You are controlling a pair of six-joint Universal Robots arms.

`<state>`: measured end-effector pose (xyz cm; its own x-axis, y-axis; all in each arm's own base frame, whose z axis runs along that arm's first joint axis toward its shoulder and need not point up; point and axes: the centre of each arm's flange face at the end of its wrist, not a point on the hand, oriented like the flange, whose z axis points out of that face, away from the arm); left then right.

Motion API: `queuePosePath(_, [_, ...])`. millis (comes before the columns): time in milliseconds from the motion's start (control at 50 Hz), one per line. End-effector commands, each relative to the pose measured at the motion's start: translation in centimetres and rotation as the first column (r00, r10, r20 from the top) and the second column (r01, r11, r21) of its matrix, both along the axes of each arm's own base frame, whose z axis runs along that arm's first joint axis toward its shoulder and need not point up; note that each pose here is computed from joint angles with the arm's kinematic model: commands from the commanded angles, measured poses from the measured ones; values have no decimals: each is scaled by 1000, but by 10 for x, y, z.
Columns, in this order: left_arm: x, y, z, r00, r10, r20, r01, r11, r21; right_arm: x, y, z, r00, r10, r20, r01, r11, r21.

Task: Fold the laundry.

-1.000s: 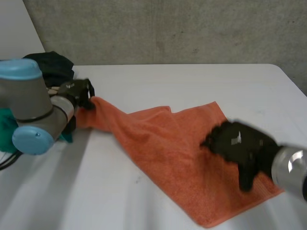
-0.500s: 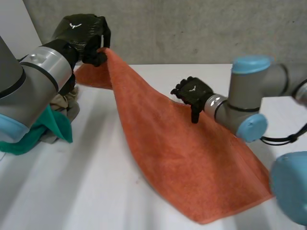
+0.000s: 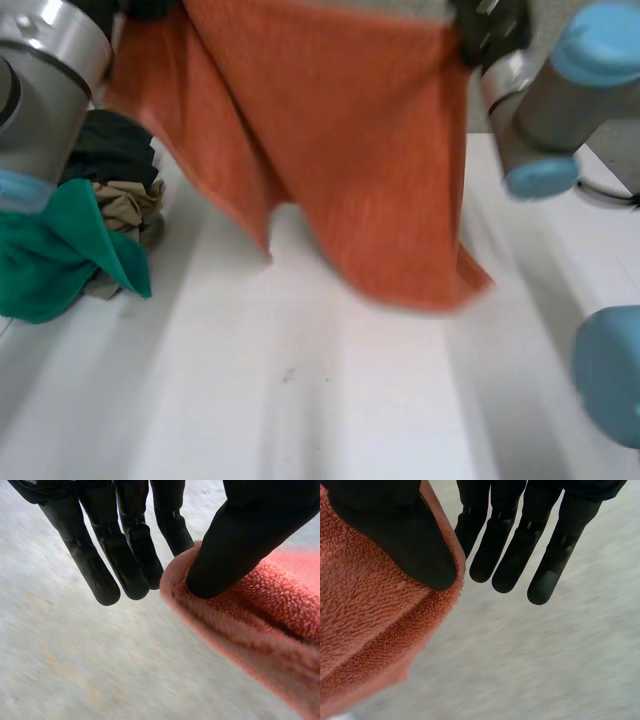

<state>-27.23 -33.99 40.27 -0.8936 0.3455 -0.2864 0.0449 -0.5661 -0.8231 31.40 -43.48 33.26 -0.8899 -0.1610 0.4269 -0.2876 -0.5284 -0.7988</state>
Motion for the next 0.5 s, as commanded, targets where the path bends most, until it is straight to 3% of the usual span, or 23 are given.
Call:
queuePosePath(20, [2, -22, 26, 998, 22, -57, -31, 986, -167, -30, 32, 89, 997, -33, 64, 43, 988, -148])
queuePosePath(140, [-5, -23, -3, 1000, 10, -25, -12, 996, -86, -39, 56, 86, 1000, -18, -3, 18, 999, -42])
queuePosePath(220, [-4, -18, -49, 999, 11, 33, -13, 999, 44, -47, 69, 48, 995, 34, -95, -20, 990, 143])
queuePosePath(280, [-3, -7, -83, 997, 5, 82, -17, 990, 141, -60, 75, -2, 987, 49, -153, 7, 939, 344])
queuePosePath(360, [0, 13, -136, 983, -7, 181, -42, 962, 269, -73, 93, -79, 973, 84, -213, 59, 808, 586])
queuePosePath(440, [8, 35, -195, 944, -31, 330, -99, 923, 371, -78, 112, -126, 966, 116, -231, 73, 732, 677])
queuePosePath(500, [15, 41, -229, 913, -46, 406, -141, 897, 418, -79, 119, -148, 965, 122, -232, 75, 719, 691])
